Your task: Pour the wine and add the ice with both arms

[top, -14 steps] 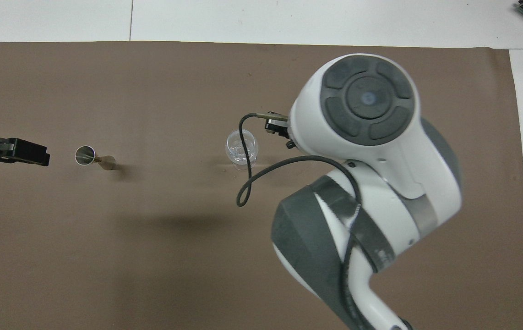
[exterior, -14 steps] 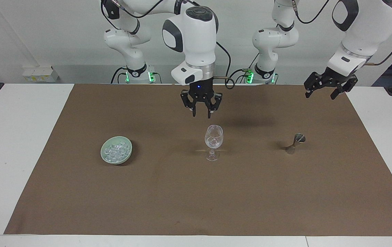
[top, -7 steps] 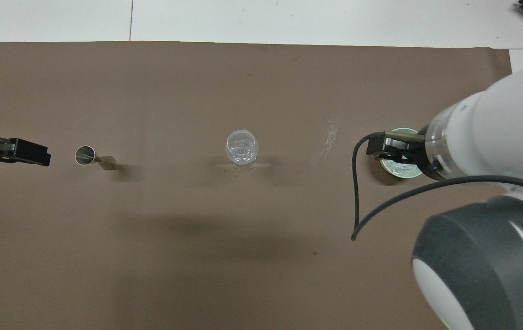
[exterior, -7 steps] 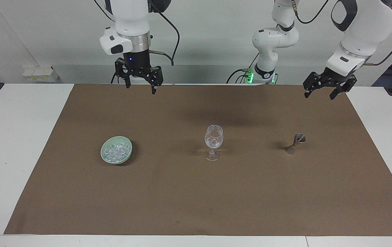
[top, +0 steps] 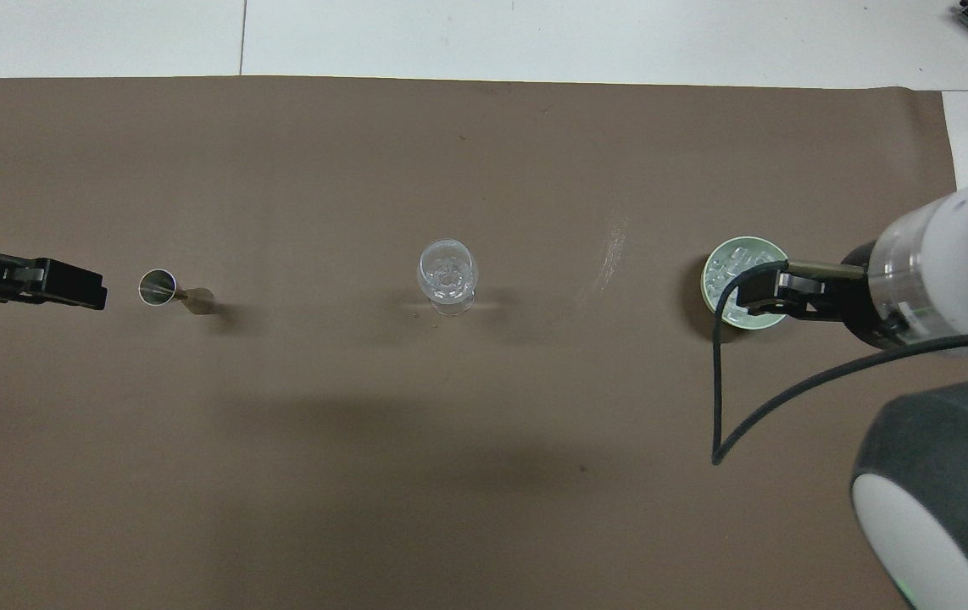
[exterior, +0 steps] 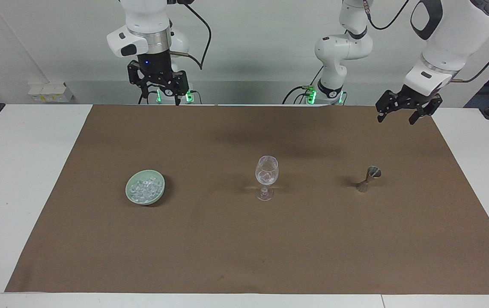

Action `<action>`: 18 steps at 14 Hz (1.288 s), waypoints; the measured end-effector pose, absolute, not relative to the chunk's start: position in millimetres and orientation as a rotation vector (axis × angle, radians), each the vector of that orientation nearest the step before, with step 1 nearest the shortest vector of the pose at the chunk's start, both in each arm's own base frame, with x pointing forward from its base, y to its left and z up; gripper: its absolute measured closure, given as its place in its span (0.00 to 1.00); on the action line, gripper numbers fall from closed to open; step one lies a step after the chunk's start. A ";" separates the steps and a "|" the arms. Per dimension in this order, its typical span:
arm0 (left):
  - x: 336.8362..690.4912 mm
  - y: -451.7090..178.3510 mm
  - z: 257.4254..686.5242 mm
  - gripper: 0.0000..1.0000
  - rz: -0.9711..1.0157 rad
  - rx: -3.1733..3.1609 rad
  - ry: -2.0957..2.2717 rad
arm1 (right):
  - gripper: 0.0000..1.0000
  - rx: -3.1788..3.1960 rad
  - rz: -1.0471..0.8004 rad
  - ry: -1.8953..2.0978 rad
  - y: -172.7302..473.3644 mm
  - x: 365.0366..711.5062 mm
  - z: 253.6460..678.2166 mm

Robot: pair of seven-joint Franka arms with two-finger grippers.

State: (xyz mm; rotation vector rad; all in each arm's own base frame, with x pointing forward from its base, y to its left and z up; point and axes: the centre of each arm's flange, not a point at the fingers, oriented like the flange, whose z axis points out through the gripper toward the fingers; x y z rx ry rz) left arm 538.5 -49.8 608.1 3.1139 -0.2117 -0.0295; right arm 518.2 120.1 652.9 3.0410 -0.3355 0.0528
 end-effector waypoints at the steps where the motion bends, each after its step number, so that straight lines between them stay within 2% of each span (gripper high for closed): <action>1: 538.4 -50.6 607.7 0.00 -0.031 3.115 -0.191 | 0.00 3.050 0.045 -0.331 109.2 520.6 652.7; 9: 539.4 -46.6 605.6 0.00 -0.028 3.120 -0.102 | 0.00 3.080 0.051 -0.278 56.6 528.0 660.9; 18: 534.6 -35.9 617.2 0.00 -0.044 3.161 -0.115 | 0.00 3.085 0.043 -0.272 55.3 530.0 658.6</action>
